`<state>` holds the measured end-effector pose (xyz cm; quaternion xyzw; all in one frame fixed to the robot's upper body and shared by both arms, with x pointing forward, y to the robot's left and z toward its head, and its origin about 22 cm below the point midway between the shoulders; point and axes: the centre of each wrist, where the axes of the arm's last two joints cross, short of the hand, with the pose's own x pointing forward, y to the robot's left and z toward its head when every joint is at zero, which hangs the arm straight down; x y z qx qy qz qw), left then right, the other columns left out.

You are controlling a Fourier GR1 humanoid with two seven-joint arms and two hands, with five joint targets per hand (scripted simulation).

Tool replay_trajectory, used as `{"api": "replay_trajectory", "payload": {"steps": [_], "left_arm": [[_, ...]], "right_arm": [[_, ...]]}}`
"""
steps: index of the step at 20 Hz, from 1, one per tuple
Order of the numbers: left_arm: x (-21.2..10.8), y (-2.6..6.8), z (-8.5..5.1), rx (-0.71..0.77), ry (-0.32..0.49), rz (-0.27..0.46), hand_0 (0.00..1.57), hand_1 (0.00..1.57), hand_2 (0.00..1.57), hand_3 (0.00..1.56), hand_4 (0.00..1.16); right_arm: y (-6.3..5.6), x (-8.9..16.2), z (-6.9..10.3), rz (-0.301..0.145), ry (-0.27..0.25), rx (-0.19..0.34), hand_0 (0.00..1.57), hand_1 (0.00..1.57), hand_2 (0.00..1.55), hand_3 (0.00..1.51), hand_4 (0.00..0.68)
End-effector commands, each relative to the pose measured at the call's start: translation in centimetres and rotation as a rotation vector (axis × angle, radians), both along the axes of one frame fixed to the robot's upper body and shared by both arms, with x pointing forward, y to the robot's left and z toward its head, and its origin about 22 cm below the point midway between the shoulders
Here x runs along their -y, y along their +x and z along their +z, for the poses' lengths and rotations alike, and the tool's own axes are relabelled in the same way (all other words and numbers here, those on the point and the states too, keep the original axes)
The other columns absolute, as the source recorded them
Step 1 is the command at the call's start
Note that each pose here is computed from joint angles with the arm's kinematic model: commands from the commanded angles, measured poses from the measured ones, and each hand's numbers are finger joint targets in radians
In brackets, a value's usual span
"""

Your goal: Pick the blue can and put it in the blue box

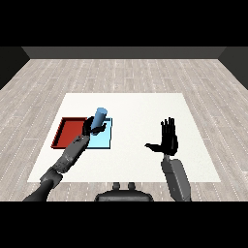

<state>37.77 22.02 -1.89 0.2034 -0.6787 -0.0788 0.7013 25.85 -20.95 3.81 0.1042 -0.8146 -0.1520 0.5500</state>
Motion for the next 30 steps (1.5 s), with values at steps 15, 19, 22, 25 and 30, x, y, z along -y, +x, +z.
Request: {"api": "replay_trajectory", "payload": {"steps": [15, 19, 22, 25, 30], "left_arm": [[-1.9, -0.92, -5.3, -0.536, 0.07, 0.298, 1.45, 1.45, 1.28, 0.0, 0.61], [-2.2, -0.65, -5.0, -0.583, 0.109, 0.24, 0.0, 0.0, 0.0, 0.0, 0.0], [-1.1, -0.03, -4.4, -0.552, 0.112, 0.248, 0.0, 0.0, 0.0, 0.0, 0.0], [-0.6, -0.37, -4.9, -0.535, 0.138, 0.269, 0.0, 0.0, 0.0, 0.0, 0.0], [-1.0, -0.2, -4.2, -0.18, 0.009, 0.223, 0.0, 0.0, 0.0, 0.0, 0.0]], "right_arm": [[0.3, 2.6, -3.2, -0.054, -0.001, -0.045, 0.0, 0.0, 0.0, 0.0, 0.0], [1.0, 3.3, -1.8, -0.034, 0.002, -0.027, 0.0, 0.0, 0.0, 0.0, 0.0], [2.6, -0.3, -1.9, -0.031, 0.006, -0.021, 0.0, 0.0, 0.0, 0.0, 0.0], [1.4, 2.0, -2.7, -0.031, 0.009, -0.016, 0.0, 0.0, 0.0, 0.0, 0.0], [2.2, 1.5, -2.1, -0.002, 0.011, -0.03, 0.0, 0.0, 0.0, 0.0, 0.0]]}}
